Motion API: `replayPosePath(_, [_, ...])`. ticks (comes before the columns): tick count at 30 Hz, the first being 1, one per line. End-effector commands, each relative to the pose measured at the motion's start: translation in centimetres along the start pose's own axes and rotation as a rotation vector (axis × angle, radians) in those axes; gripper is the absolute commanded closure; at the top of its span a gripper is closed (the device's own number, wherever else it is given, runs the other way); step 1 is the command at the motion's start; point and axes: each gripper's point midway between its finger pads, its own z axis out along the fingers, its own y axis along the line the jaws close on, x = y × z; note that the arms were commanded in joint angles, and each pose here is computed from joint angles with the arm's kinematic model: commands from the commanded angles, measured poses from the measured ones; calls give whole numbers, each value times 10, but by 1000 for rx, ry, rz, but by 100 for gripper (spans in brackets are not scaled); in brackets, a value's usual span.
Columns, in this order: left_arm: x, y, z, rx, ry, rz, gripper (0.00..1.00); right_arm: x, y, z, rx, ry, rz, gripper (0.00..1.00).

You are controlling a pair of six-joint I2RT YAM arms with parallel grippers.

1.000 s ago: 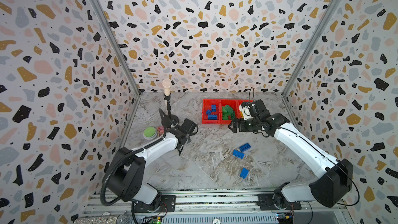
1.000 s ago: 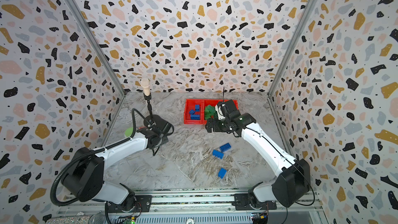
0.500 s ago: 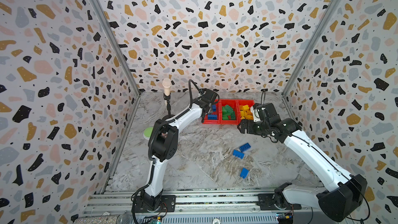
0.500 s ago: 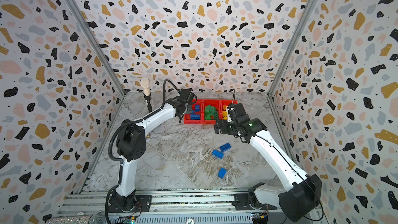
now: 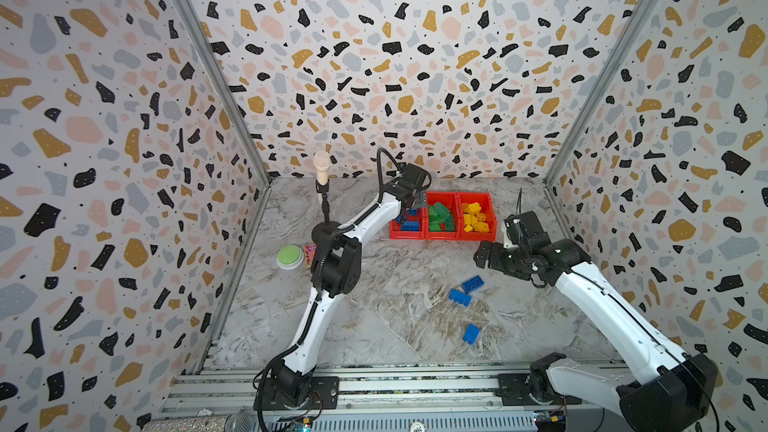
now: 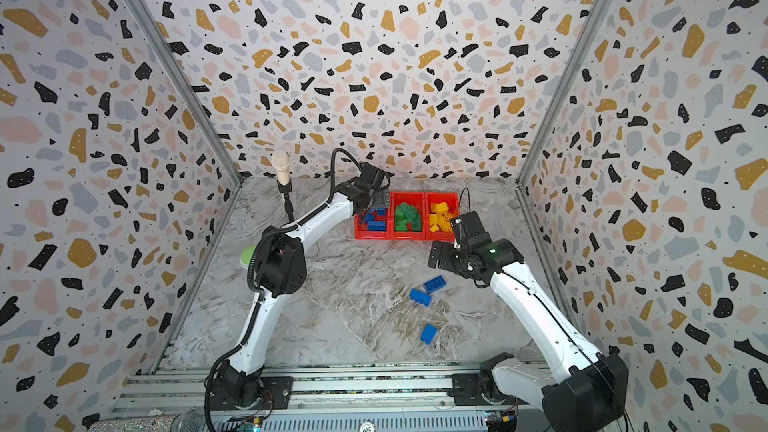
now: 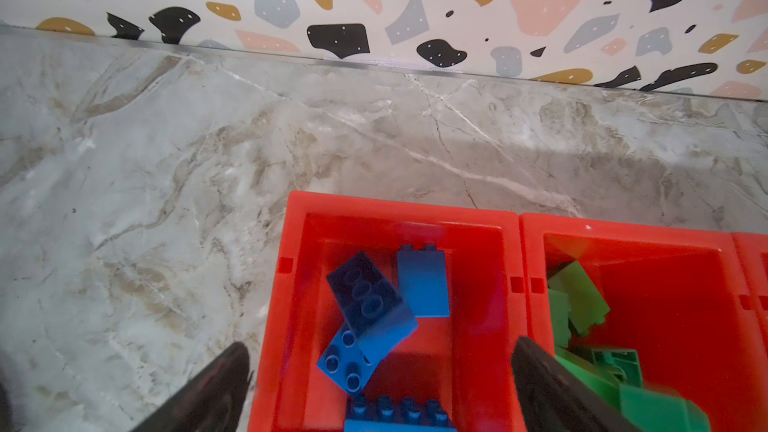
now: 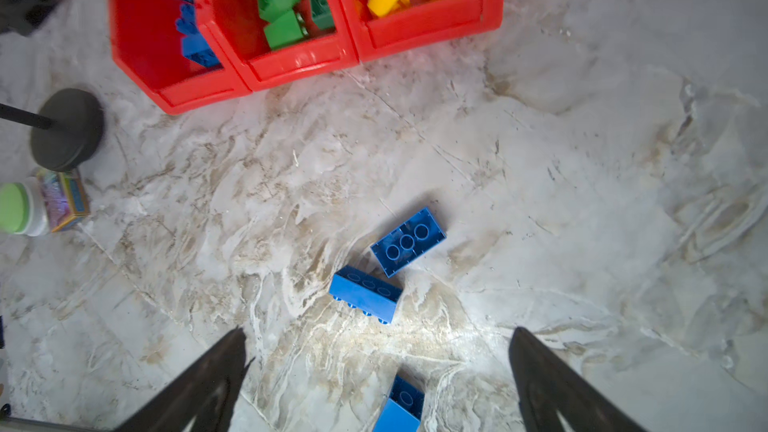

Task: Sort the legos into containers by color
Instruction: 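Grasp a blue 2x3 brick with the right gripper while the left withdraws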

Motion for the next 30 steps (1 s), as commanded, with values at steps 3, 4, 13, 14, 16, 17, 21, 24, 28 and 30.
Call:
replayPosePath(3, [-21, 25, -61, -2, -127, -6, 0, 27, -18, 32, 53, 86, 108, 1])
replayPosePath(4, [-18, 35, -72, -9, -150, -13, 0, 31, -19, 39, 49, 95, 127, 1])
replayPosePath(13, [56, 110, -125, -96, -144, -51, 0, 39, -17, 85, -10, 89, 255, 7])
replayPosePath(14, [63, 115, -127, -99, -136, -53, 0, 39, -16, 89, -11, 93, 271, 7])
replayPosePath(16, [76, 124, -131, -108, -123, -61, 0, 40, -15, 98, -10, 105, 294, 8])
replayPosePath(17, [79, 126, -133, -108, -122, -63, 0, 39, -14, 101, -11, 105, 301, 9])
replayPosePath(21, [92, 138, -136, -132, -114, -65, 0, 34, -11, 117, 9, 124, 311, 12])
replayPosePath(24, [94, 140, -135, -134, -114, -61, 0, 31, -11, 128, 42, 143, 311, 17])
replayPosePath(28, [91, 143, -135, -134, -126, -53, 0, 28, -10, 141, 69, 155, 306, 37])
replayPosePath(30, [89, 145, -133, -131, -129, -54, 0, 27, -8, 147, 78, 170, 297, 47])
